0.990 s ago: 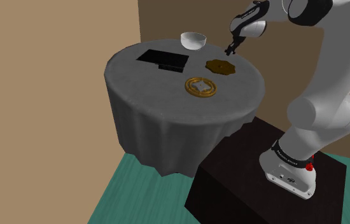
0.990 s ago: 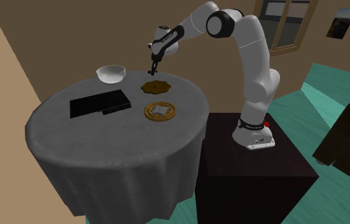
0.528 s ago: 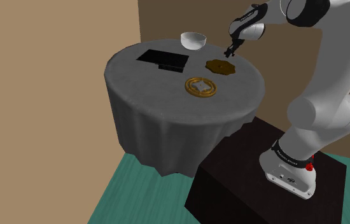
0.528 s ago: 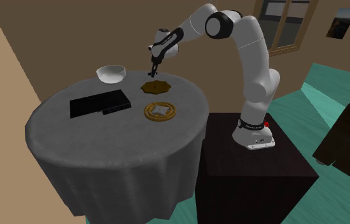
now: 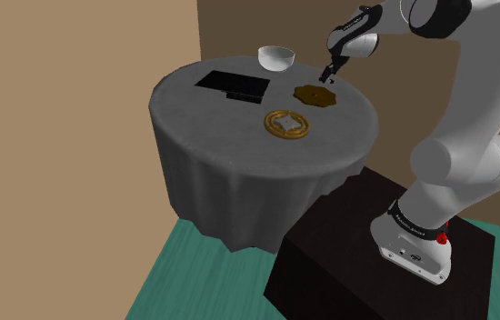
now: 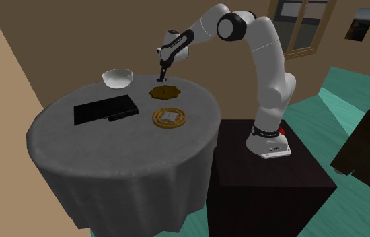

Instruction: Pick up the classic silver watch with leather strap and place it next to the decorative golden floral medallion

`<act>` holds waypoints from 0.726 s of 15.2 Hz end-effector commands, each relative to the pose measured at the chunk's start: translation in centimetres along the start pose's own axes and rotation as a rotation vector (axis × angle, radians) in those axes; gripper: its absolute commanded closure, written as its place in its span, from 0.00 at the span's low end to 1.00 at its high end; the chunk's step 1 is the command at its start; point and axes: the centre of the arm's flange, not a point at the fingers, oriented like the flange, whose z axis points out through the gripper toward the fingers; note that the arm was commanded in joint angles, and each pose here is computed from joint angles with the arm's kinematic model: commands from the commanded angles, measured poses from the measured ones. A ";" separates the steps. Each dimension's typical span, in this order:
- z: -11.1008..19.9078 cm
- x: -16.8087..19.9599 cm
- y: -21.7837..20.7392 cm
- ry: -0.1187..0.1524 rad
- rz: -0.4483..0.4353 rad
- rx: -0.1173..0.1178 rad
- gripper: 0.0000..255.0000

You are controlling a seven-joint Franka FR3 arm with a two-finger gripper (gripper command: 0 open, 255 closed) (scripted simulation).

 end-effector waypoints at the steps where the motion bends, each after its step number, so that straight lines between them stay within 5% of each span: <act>1: 0.0 0.0 0.0 0.000 0.000 0.000 0.00; 5: -5.0 0.0 0.0 0.000 0.000 0.000 0.00; 11: -5.0 0.0 0.0 0.000 0.000 0.000 0.00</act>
